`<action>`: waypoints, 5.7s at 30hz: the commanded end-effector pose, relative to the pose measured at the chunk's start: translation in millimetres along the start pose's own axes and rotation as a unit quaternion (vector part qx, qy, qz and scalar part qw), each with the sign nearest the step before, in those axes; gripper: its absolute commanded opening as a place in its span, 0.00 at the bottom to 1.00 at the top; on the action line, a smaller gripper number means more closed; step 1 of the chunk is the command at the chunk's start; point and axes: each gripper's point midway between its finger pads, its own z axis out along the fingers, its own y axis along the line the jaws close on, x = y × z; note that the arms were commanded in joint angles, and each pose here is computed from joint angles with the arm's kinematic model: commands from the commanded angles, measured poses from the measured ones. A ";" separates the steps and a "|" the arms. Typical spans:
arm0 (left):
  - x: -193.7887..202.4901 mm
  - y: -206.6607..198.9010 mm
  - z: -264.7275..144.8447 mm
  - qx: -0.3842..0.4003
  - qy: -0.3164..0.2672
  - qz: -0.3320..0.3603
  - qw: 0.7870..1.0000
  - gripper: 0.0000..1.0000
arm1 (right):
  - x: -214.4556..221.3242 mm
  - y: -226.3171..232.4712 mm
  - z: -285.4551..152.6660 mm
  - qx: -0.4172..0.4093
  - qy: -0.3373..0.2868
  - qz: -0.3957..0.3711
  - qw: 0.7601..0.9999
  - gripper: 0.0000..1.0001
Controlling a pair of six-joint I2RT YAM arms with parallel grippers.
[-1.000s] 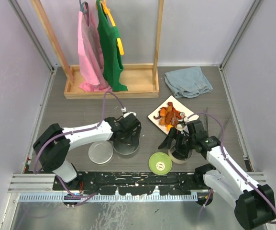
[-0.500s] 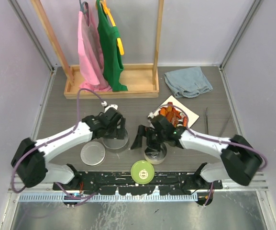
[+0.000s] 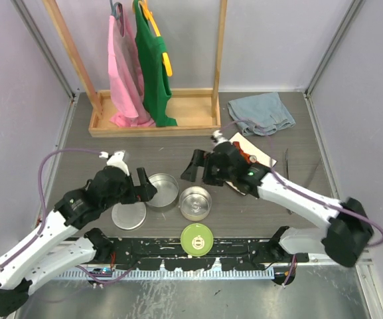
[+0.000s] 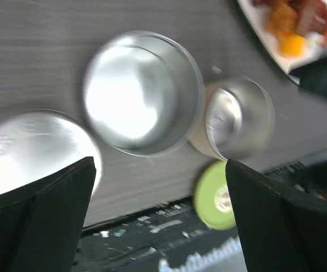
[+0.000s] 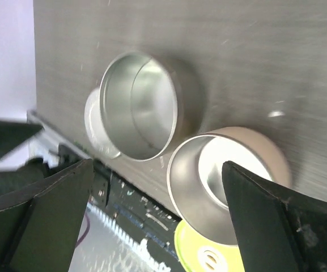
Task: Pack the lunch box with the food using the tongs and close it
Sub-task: Move the packing box to the center of the board, then move the box lid to the center of the board, then pick up the clamp at the center of the board.
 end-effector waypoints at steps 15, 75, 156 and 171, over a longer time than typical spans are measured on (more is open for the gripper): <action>220.3 -228.4 -22.2 0.283 0.309 0.231 0.878 0.98 | -71.1 -198.4 -193.1 0.356 -0.289 0.119 0.881 1.00; -22.8 -45.1 6.4 0.093 0.079 0.049 0.991 0.98 | -68.9 -338.8 -255.2 0.525 -0.244 0.264 0.771 1.00; -36.3 66.9 -13.0 -0.069 -0.008 0.007 0.998 0.98 | -53.2 -379.8 -147.9 0.453 0.120 0.216 0.857 0.88; -35.3 67.1 -11.5 -0.069 -0.004 0.006 0.998 0.98 | -61.0 -382.9 -129.4 0.430 0.108 0.231 0.866 0.92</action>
